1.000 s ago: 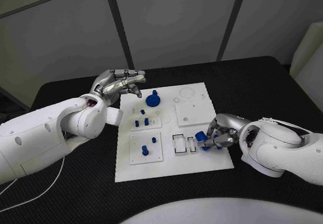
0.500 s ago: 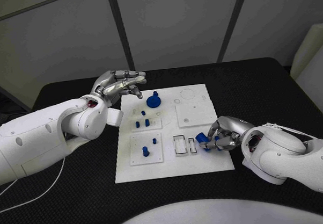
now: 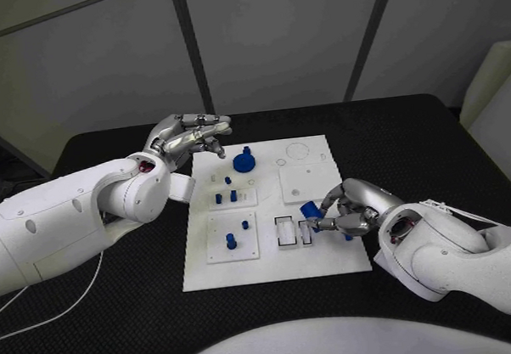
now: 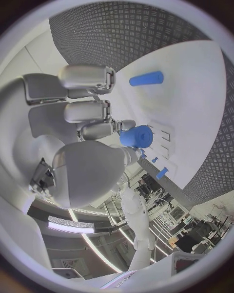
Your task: Assemble the parts on the task board
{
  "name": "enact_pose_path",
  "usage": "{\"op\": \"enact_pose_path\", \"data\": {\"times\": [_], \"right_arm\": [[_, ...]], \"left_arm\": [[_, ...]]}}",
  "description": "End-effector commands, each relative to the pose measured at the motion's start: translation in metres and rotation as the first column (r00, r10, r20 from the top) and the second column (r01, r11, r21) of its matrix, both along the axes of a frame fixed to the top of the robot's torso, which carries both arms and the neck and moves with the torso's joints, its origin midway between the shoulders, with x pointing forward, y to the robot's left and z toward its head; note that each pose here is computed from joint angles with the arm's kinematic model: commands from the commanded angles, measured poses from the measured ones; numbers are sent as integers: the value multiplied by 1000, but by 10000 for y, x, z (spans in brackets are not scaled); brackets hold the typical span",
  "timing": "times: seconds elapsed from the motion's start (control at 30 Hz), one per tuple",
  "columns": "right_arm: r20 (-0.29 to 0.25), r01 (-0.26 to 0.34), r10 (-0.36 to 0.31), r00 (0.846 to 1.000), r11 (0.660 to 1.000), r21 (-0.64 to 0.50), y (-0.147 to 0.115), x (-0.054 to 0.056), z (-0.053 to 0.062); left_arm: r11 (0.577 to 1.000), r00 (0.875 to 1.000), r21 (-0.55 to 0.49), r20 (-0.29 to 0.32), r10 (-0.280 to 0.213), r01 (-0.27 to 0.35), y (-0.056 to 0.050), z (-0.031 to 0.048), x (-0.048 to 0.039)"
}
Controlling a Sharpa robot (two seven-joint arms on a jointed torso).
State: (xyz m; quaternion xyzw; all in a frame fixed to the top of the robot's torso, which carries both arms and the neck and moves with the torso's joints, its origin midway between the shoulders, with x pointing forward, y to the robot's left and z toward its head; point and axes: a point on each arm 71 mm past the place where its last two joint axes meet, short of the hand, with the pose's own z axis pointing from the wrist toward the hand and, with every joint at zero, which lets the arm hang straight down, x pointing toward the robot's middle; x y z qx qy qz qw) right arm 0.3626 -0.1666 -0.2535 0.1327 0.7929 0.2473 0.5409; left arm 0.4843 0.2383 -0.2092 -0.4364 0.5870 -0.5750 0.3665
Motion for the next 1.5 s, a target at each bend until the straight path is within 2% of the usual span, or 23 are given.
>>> {"op": "enact_pose_path", "data": {"times": [0.03,0.43,0.57,1.5], "right_arm": [[7,1,-2,1000,999,44,58,4,20],[-100,-82,83,992,997,16,308,30,-103],[-118,-101,101,988,995,11,365,30,-122],[-114,-86,86,990,996,8,454,89,-159]], "left_arm": [[1000,1000,-6,16,-10,10,-16,15,2],[1000,1000,-7,15,-13,13,-34,11,2],[1000,1000,-7,15,-13,13,-36,11,1],[1000,1000,-8,13,-17,17,-24,15,-7]]}}
